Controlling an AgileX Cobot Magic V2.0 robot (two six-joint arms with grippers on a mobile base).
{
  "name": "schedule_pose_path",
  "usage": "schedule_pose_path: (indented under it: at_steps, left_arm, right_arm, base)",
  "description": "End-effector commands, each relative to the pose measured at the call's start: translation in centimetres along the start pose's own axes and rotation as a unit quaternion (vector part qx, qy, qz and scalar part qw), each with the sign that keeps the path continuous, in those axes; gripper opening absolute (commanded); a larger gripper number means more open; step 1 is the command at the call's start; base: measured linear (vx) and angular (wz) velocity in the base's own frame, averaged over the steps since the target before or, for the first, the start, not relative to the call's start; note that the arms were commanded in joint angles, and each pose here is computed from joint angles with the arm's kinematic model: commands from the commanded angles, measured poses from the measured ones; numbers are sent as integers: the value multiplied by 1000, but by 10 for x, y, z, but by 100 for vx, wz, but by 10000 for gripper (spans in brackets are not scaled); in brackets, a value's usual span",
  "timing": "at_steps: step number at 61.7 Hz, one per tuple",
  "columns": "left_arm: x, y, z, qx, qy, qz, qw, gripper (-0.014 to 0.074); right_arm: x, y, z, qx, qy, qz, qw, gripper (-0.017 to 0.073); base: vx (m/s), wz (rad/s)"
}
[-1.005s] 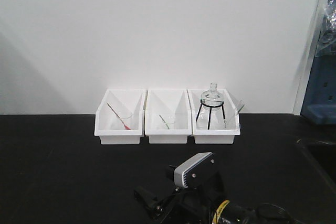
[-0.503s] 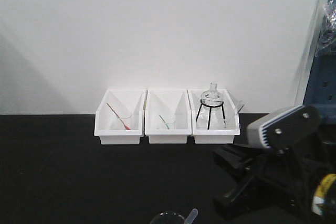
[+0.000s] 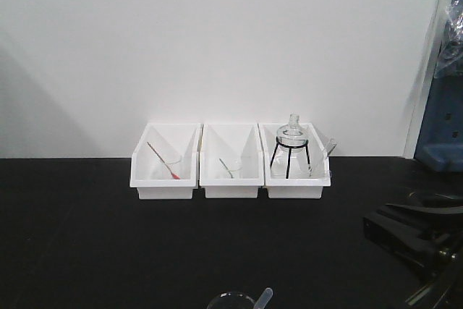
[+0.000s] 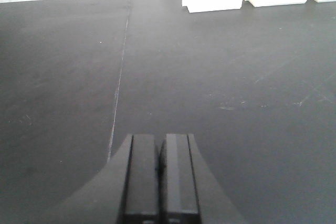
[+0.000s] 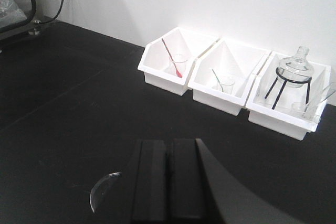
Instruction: Grab transparent chemical and place on left bench
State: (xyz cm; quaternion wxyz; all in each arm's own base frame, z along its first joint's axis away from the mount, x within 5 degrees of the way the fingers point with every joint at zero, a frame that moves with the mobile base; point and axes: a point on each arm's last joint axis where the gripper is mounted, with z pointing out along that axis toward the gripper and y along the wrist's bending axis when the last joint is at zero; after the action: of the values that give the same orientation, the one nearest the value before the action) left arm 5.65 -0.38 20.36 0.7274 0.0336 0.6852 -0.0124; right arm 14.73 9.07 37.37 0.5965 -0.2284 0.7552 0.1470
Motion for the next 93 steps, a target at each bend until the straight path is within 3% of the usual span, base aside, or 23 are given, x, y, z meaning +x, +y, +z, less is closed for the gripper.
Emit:
schedule_pose_path:
  at_steps: [1, 13, 25, 39, 46, 61, 93]
  left_arm:
    - [-3, 0, -1, -1, -41, -4, 999, -3]
    - [-3, 0, -1, -1, -41, -4, 999, -3]
    - [-3, 0, -1, -1, -41, -4, 999, -3]
    - [-3, 0, -1, -1, -41, -4, 999, -3]
    - [-3, 0, -1, -1, -41, -4, 999, -3]
    - [-3, 0, -1, -1, -41, -4, 999, -3]
    - [-3, 0, -1, -1, -41, -4, 999, -3]
  right_arm:
    - [-17, -1, -7, 2, -56, -5, 998, -8]
    - [-6, -2, -11, 9, -61, -26, 998, -8]
    - [50, -26, -29, 92, -123, 74, 985, -8]
    - [137, -33, -58, 204, -129, 81, 967, -8]
    - [169, -29, -69, 242, -127, 87, 958, -8]
    - [201, -20, -78, 255, -141, 77, 954, -8]
    - [205, -20, -76, 253, -120, 84, 956, -8]
  base:
    - [0, 0]
    - [0, 0]
    - [0, 0]
    - [0, 0]
    - [0, 0]
    - [0, 0]
    - [0, 0]
